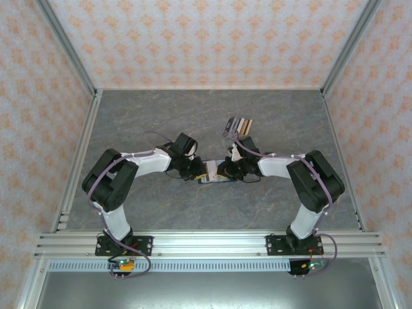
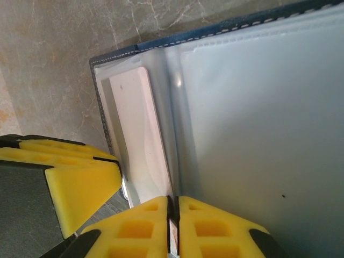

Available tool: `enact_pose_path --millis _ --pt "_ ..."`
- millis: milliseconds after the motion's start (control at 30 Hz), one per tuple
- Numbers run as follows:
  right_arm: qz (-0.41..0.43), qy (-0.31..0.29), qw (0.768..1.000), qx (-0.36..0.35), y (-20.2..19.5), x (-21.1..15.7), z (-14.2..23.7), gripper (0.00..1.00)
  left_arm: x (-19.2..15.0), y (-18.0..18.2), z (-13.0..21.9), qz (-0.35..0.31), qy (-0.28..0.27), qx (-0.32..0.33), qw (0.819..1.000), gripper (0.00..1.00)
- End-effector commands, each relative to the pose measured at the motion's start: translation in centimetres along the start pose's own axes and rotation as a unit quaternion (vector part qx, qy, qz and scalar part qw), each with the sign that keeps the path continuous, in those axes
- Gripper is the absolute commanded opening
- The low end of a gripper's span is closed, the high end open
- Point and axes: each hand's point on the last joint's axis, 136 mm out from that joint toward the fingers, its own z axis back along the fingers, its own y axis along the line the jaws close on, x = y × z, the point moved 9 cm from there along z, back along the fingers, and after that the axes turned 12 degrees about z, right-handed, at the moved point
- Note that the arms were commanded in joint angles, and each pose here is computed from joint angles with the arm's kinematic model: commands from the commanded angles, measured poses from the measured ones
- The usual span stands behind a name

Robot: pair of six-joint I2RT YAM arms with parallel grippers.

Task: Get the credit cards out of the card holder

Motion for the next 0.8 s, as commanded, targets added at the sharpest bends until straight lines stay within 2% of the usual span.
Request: enact_pose_path --millis 0,300,400,533,767 --pt "0.003 -0.008 1.000 0.009 0.1 0.2 0.1 0.13 0.0 0.0 -0.7 0.005 0.006 0.004 1.000 0.16" --pt "0.005 -0.002 0.999 0.043 0.5 0.4 -0.3 0.13 -0.3 0.8 -1.1 0.005 0.019 0.002 1.000 0.16" --pt "0.008 0.001 0.999 0.042 0.6 0.4 -0.3 0.09 -0.4 0.8 -1.1 0.005 0.017 0.004 1.000 0.16" --pt "0.017 -0.004 1.000 0.001 0.1 0.2 0.2 0.03 -0.2 0.9 -0.5 0.005 0.000 0.019 1.000 0.17" --pt "0.015 -0.030 0.999 -0.043 -1.0 0.1 1.7 0.02 -0.1 1.9 -0.1 0.013 -0.010 0.033 0.999 0.20"
